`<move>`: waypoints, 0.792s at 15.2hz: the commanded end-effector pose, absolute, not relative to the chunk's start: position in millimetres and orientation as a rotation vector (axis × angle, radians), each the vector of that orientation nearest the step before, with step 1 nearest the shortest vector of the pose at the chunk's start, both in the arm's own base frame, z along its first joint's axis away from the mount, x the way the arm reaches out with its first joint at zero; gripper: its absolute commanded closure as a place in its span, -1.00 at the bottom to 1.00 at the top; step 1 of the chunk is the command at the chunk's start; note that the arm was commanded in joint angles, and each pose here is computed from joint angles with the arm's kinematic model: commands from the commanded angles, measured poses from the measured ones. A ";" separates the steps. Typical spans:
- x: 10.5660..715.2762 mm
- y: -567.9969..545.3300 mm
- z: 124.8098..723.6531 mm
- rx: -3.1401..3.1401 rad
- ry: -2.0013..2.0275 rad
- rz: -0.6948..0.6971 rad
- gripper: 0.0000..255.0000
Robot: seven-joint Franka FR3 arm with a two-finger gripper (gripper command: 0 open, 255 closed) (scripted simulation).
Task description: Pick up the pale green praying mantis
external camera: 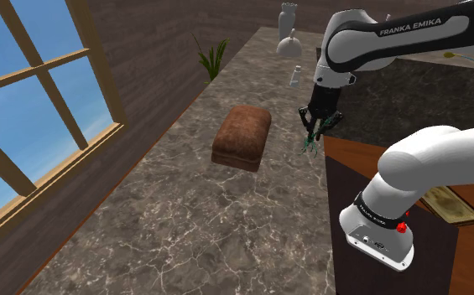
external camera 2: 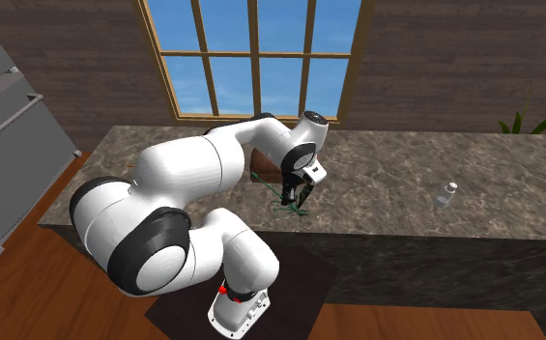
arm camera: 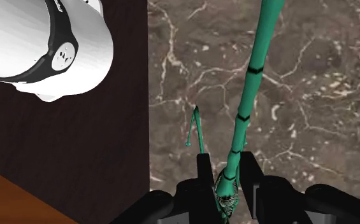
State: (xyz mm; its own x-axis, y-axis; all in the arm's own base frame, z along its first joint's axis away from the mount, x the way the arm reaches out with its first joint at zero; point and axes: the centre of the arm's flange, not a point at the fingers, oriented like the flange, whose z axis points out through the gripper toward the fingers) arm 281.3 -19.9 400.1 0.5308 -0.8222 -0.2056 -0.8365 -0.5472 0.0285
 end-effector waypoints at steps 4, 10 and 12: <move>281.2 -19.9 399.8 -2.684 1.457 0.300 1.00; 281.2 -19.9 420.0 -2.684 1.457 0.301 1.00; 281.2 -19.9 430.5 -2.684 1.457 0.301 1.00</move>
State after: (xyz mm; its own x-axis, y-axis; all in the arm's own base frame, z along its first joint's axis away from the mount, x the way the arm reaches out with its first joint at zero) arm 282.9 -20.5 424.0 0.5308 -0.8221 -0.2058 -0.8365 -0.5472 0.0285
